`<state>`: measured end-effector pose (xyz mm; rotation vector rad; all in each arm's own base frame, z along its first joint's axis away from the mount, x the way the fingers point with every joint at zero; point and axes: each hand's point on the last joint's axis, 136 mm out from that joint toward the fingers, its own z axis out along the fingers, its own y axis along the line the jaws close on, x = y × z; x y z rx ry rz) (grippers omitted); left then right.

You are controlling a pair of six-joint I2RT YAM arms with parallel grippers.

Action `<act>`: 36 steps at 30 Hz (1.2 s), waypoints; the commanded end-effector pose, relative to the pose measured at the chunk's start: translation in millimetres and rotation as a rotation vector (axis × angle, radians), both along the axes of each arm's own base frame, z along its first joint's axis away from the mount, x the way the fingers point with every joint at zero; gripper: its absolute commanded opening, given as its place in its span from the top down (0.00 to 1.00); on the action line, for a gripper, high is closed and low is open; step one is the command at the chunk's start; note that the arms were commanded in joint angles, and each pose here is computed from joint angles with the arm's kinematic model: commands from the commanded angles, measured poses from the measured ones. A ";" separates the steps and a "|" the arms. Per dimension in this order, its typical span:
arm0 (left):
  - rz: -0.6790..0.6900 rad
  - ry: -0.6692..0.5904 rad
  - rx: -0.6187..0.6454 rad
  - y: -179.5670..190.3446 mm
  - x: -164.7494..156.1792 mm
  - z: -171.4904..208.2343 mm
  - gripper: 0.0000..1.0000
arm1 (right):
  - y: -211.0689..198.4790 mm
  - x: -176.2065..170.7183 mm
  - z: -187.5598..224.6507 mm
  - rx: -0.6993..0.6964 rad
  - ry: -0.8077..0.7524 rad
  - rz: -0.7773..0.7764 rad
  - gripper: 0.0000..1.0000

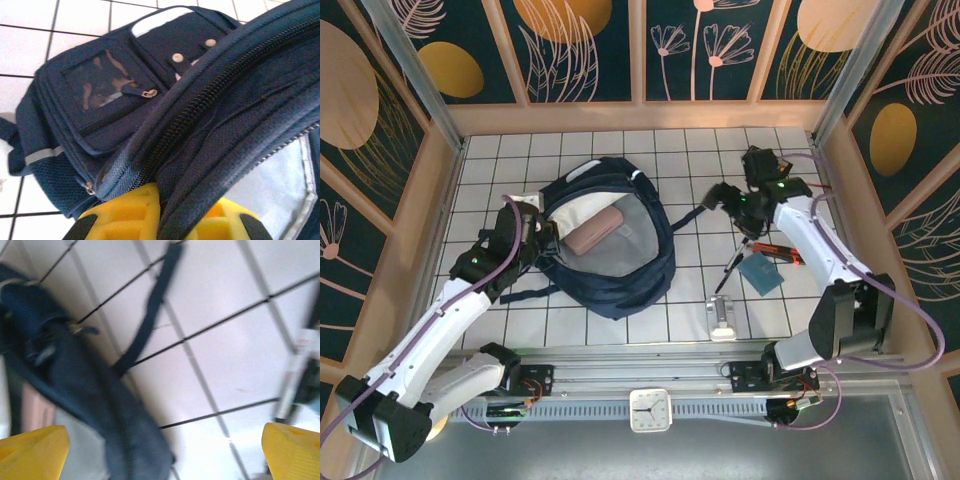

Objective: Pack books, pencil case, and school supplies into a backpack

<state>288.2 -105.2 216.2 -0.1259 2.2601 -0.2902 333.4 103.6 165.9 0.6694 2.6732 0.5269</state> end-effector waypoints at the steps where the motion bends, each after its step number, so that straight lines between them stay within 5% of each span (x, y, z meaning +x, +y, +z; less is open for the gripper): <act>1: 0.134 -0.066 0.023 25.3 0.1 28.9 1.00 | -57.7 -51.3 -19.8 -0.107 0.132 -0.130 0.01; 13: 0.207 -0.123 0.101 53.3 -14.8 57.0 1.00 | -66.3 -71.1 -47.6 -0.035 0.163 -0.209 0.01; 28: 0.094 -0.151 0.038 22.5 5.9 55.0 1.00 | -103.6 -96.4 -83.4 -0.027 0.254 -0.360 0.04; 36: 0.039 -0.146 -0.016 2.5 19.3 46.1 1.00 | -111.6 -99.1 -116.6 0.043 0.251 -0.433 0.27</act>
